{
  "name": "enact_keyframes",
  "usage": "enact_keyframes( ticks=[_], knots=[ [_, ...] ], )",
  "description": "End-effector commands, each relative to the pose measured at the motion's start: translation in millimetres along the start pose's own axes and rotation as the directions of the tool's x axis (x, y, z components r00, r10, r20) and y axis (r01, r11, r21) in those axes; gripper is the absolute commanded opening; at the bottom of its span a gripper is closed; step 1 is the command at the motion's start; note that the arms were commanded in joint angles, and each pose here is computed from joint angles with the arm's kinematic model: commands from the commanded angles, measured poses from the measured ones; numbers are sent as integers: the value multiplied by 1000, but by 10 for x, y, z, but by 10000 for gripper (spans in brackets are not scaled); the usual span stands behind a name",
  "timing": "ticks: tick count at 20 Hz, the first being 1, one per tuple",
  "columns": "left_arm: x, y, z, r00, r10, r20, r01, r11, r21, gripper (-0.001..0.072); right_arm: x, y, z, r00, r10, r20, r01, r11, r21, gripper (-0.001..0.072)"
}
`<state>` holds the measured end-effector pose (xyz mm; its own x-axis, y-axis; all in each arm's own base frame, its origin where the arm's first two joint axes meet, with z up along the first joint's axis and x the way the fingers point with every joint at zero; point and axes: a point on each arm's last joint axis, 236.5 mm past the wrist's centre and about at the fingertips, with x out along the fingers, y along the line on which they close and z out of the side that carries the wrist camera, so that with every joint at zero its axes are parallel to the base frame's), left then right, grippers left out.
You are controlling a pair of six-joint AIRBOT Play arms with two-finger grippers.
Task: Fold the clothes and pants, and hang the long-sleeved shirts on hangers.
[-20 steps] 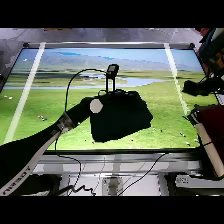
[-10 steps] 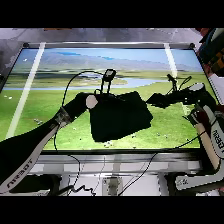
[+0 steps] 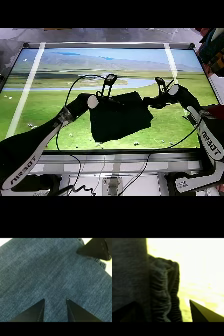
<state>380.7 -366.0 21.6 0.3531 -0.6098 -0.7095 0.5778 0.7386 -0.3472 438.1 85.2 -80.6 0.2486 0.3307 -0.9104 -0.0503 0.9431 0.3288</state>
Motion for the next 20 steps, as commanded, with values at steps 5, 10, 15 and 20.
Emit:
enact_keyframes(
  ticks=[5,10,15,20],
  knots=[
    [60,28,-76,1000,2,-26,-2,1000,-4,313,213,329,-458,915,302,-269,-262,949,174,687],
    [239,129,-234,997,17,-73,-18,1000,-11,311,409,1042,-591,813,494,-307,-460,869,179,678],
    [131,396,-323,985,116,-127,-102,988,112,311,451,1312,-308,865,465,-187,-461,885,67,32],
    [-726,785,-25,959,275,-70,-253,941,226,292,-491,1149,399,900,434,47,-431,901,-58,32]
  ],
)
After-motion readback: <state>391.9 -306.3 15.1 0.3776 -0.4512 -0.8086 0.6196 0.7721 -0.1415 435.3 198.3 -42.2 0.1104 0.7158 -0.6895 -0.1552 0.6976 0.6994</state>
